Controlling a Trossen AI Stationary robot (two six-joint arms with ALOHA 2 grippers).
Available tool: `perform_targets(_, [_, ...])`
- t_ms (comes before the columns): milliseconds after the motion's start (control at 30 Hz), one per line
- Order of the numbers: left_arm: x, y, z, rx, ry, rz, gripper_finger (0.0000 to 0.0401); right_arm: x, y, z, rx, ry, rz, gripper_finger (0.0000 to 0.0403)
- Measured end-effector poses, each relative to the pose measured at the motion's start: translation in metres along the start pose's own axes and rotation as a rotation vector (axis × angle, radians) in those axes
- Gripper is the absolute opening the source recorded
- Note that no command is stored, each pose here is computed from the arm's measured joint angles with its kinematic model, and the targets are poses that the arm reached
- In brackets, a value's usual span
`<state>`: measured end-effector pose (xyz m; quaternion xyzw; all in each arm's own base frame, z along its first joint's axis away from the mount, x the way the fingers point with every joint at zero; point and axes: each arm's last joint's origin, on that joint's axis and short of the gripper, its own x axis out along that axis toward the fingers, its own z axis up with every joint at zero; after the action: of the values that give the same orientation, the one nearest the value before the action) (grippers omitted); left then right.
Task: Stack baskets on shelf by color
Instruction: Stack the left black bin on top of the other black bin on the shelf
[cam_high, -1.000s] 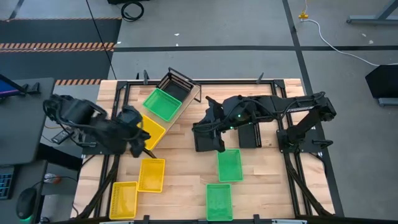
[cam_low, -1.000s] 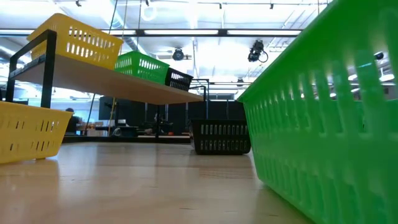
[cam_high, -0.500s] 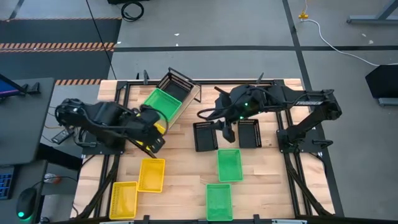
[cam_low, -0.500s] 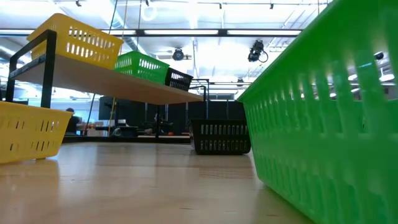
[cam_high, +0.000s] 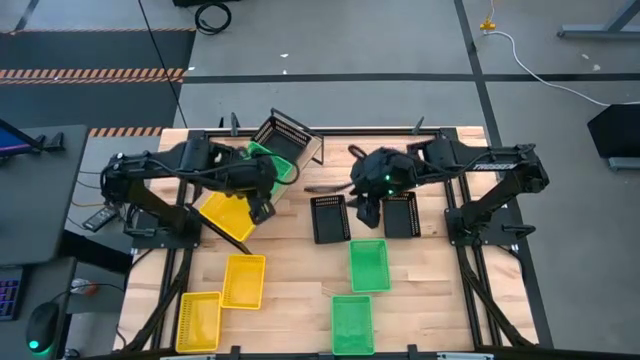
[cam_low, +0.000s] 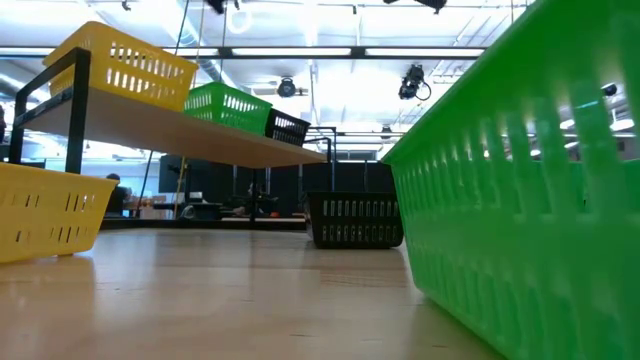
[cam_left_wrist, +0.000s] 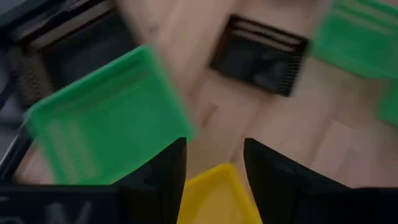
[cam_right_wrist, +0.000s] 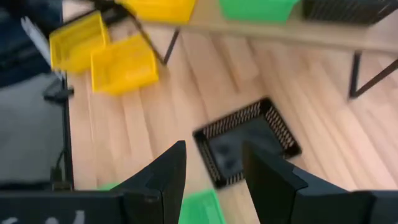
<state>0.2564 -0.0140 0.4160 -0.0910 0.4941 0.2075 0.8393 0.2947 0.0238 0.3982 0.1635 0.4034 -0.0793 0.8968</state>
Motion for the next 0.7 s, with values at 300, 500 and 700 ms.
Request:
perform_targets(300, [-0.002, -0.009, 0.015, 0.144, -0.13, -0.166, 0.0151, 0.036, 0.016, -0.04, -0.014, 0.108, -0.073, 0.0193])
perform_targets(500, [-0.004, 0.005, 0.006, 0.157, -0.042, -0.124, 0.0149, 0.073, 0.02, -0.058, -0.002, 0.002, -0.065, 0.0249])
perform_targets(700, [-0.02, 0.02, 0.002, 0.093, -0.093, -0.13, 0.0148, 0.099, 0.013, -0.079, -0.052, 0.007, -0.044, 0.027])
